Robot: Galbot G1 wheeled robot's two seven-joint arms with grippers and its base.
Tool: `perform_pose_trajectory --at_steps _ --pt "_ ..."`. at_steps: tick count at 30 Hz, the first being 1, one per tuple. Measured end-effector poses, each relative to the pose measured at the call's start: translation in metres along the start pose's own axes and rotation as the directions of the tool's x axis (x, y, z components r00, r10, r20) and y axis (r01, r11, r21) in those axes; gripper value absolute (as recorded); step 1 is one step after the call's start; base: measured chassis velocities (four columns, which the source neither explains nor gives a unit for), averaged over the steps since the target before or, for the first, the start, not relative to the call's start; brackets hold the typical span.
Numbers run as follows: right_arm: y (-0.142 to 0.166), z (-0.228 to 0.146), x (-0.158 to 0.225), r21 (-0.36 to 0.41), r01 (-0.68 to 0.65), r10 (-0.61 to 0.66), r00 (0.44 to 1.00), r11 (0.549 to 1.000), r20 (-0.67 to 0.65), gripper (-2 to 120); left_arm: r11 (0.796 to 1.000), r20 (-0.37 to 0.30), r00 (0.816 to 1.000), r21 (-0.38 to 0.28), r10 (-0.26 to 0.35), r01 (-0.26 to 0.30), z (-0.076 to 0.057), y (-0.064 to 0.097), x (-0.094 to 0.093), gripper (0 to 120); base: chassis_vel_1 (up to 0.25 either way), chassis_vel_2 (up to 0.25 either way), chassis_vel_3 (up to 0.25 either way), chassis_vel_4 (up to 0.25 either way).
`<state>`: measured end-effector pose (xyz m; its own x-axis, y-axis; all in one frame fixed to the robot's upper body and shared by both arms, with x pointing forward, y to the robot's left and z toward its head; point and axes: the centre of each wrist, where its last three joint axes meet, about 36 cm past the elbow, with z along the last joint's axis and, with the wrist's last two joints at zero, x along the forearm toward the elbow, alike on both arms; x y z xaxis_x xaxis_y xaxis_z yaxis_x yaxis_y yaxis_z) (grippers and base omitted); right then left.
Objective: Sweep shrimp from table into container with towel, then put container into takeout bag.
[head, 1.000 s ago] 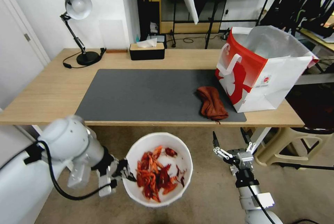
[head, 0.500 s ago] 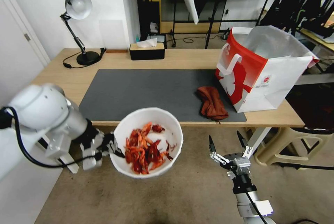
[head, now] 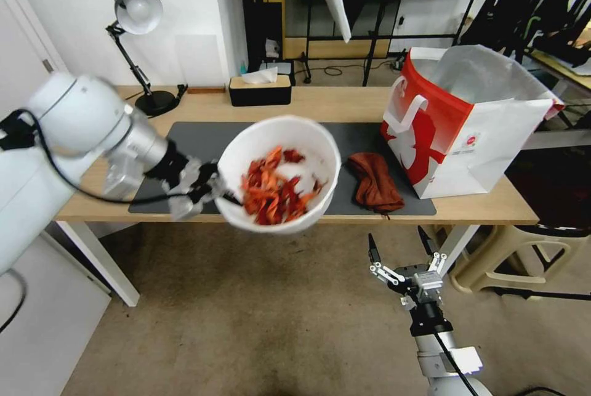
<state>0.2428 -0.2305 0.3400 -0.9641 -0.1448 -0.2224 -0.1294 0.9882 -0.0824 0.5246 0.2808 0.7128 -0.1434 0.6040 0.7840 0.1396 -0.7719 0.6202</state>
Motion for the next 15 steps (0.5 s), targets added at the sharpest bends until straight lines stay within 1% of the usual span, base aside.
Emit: perform_pose_trajectory --at_steps 2,3,4,5,6,7,8,9,10,12,13,14,15 --pt "0.000 0.000 0.000 -0.001 -0.001 0.001 1.000 1.000 0.000 100 1.000 0.000 1.000 0.000 -0.005 0.005 0.002 0.001 -0.001 0 0.000 0.000 0.000 0.000" --pt "0.001 0.001 -0.001 -0.002 -0.005 0.005 1.000 1.000 0.001 100 1.000 -0.002 1.000 0.003 -0.020 0.020 0.008 0.005 -0.004 0 0.000 0.000 0.000 0.000" --pt "0.001 0.001 -0.001 -0.003 -0.006 0.006 1.000 1.000 0.001 100 1.000 -0.002 1.000 0.005 -0.027 0.027 0.010 0.006 -0.006 0 0.000 0.000 0.000 0.000" --pt "0.001 0.001 -0.001 -0.003 -0.006 0.006 1.000 1.000 0.001 100 1.000 -0.002 1.000 0.005 -0.027 0.027 0.010 0.006 -0.006 0 0.000 0.000 0.000 0.000" --pt "0.001 0.002 -0.002 -0.002 -0.008 0.008 1.000 1.000 0.002 100 0.999 -0.007 0.999 0.008 -0.038 0.038 0.015 0.009 -0.007 0 0.000 0.000 0.000 0.000" --pt "0.000 0.004 -0.003 -0.003 -0.014 0.014 1.000 1.000 0.003 100 0.998 -0.024 0.998 0.012 -0.065 0.066 0.025 0.016 -0.007 0 0.000 0.000 0.000 0.000" --pt "-0.002 0.004 -0.005 -0.002 -0.017 0.017 1.000 1.000 0.003 100 0.996 -0.032 0.996 0.018 -0.083 0.083 0.032 0.020 -0.006 0 0.000 0.000 0.000 0.000" --pt "-0.002 0.005 -0.006 -0.001 -0.020 0.020 1.000 1.000 0.004 100 0.996 -0.035 0.995 0.020 -0.090 0.090 0.036 0.022 -0.006 0 0.000 0.000 0.000 0.000" --pt "-0.002 0.005 -0.006 -0.001 -0.020 0.020 1.000 1.000 0.004 100 0.996 -0.035 0.995 0.020 -0.090 0.090 0.036 0.022 -0.006 0 0.000 0.000 0.000 0.000" --pt "-0.005 0.005 -0.009 -0.004 -0.031 0.031 1.000 1.000 0.004 100 0.994 -0.043 0.993 0.020 -0.108 0.109 0.050 0.037 -0.009 0 0.000 0.000 0.000 0.000" --pt "-0.005 0.005 -0.009 -0.004 -0.031 0.031 1.000 1.000 0.004 100 0.994 -0.043 0.993 0.020 -0.108 0.109 0.050 0.037 -0.009 0 0.000 0.000 0.000 0.000" --pt "-0.005 0.006 -0.011 -0.005 -0.034 0.034 0.999 0.999 0.005 100 0.994 -0.039 0.993 0.019 -0.109 0.110 0.053 0.041 -0.012 0 0.000 0.000 0.000 0.000" --pt "-0.006 0.007 -0.014 -0.005 -0.039 0.039 0.999 0.999 0.006 100 0.994 -0.032 0.993 0.013 -0.111 0.112 0.059 0.049 -0.017 0 0.000 0.000 0.000 0.000"
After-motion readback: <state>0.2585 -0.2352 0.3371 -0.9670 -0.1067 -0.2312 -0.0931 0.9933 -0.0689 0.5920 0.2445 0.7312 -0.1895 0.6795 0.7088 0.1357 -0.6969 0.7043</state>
